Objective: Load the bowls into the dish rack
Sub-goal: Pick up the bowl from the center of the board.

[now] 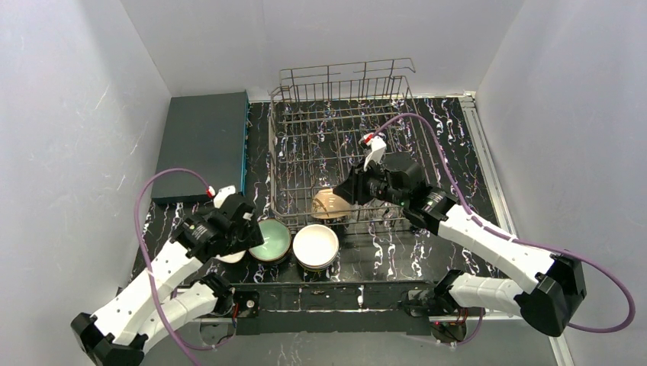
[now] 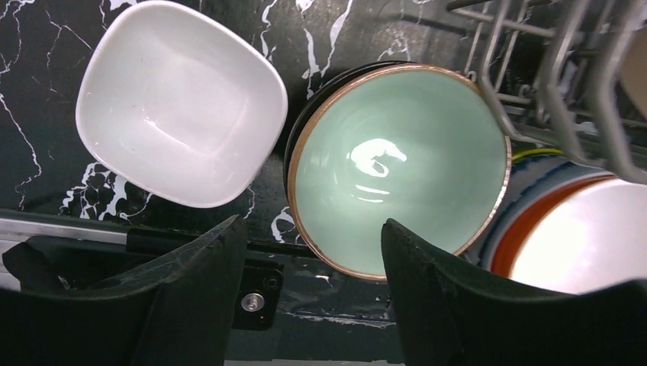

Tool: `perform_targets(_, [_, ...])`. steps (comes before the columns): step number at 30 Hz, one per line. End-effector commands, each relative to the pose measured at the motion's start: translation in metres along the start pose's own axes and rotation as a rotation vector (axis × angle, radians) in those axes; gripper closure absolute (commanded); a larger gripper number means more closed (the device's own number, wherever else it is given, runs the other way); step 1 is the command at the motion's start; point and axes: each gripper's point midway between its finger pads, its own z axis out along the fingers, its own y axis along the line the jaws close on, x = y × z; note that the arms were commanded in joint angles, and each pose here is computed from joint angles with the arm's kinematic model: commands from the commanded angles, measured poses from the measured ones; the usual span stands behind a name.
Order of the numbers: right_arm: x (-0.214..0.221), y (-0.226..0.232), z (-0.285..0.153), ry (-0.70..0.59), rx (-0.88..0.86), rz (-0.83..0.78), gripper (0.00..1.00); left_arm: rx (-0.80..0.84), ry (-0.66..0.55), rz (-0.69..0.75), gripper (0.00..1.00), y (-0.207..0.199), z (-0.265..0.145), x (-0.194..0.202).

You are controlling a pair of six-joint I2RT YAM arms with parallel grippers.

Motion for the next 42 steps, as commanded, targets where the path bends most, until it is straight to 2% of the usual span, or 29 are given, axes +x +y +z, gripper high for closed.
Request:
perform_targets(1, [-0.007, 0.025, -0.005, 0.000, -0.158, 0.068, 0.67, -0.044, 0.041, 0.029, 0.39, 0.004, 0.013, 0.009])
perform_targets(4, [-0.008, 0.023, -0.005, -0.003, -0.153, 0.073, 0.67, -0.029, 0.073, 0.052, 0.41, -0.003, 0.023, 0.014])
perform_targets(12, [-0.010, 0.018, -0.009, -0.010, -0.121, 0.065, 0.67, -0.080, 0.148, 0.114, 0.55, -0.004, 0.038, 0.023])
perform_targets(19, [-0.013, 0.015, -0.012, -0.021, -0.105, 0.059, 0.66, -0.112, 0.153, 0.124, 0.57, 0.003, 0.043, 0.027])
perform_targets(22, [-0.014, 0.015, -0.012, -0.023, -0.104, 0.057, 0.66, -0.126, 0.148, 0.125, 0.68, 0.006, 0.044, 0.026])
perform_targets(28, [-0.015, 0.015, -0.012, -0.024, -0.105, 0.060, 0.66, -0.129, 0.123, 0.128, 0.99, 0.007, 0.035, 0.018])
perform_targets(42, [-0.015, 0.027, -0.010, -0.018, -0.167, 0.102, 0.63, -0.179, -0.098, 0.071, 1.00, 0.036, -0.018, -0.025])
